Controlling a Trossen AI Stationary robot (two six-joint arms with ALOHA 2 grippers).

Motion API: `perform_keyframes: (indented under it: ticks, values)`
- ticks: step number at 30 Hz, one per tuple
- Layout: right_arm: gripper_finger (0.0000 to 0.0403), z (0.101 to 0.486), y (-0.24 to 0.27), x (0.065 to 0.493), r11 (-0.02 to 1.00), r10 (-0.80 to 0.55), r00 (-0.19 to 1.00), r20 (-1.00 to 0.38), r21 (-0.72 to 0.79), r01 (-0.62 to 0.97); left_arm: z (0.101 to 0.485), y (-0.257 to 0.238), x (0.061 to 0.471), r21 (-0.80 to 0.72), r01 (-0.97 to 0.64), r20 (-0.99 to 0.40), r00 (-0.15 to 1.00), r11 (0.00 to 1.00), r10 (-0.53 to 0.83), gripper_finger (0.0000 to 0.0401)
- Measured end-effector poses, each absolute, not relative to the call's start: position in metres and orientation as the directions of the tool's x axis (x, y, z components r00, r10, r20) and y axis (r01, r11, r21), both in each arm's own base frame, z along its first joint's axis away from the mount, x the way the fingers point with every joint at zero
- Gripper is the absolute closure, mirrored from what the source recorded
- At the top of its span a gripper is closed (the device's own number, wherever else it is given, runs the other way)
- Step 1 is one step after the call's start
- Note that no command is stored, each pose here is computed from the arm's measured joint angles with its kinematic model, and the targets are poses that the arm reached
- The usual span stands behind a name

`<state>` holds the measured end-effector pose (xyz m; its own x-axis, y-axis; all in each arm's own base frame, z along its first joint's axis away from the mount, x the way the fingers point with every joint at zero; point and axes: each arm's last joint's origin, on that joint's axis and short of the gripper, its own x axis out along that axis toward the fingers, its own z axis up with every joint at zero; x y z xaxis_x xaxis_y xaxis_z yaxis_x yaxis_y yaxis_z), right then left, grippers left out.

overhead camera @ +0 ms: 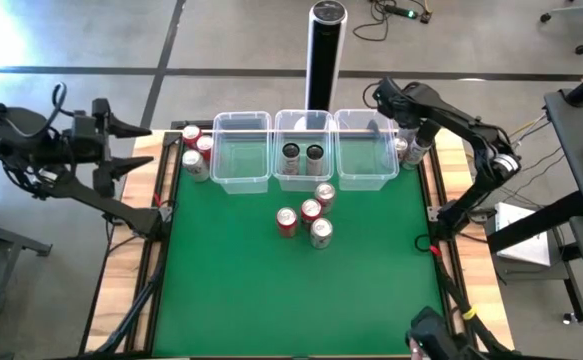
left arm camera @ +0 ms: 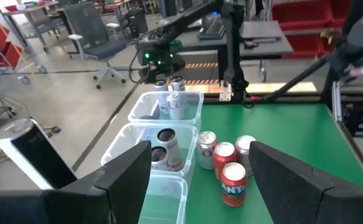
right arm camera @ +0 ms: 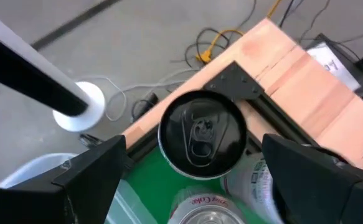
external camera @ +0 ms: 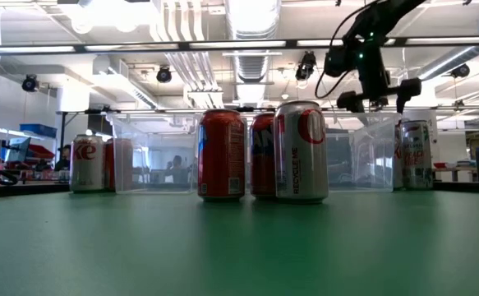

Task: Sort soda cans
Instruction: Put the white pink soda can into the middle transparent bin

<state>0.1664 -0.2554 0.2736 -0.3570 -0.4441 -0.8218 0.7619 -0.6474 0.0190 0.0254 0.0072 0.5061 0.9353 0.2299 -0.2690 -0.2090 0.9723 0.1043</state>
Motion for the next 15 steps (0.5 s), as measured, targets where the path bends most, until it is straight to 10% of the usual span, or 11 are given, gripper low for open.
perform_keyframes:
  ticks: [15]
  values:
    - [0.0038,0.259,-0.273,0.158,-0.704,-0.385,-0.341,-0.858,0.033,0.71,0.506,0.011,0.016,0.107,-0.247,-0.243,0.933,0.963,0.266,0.0147]
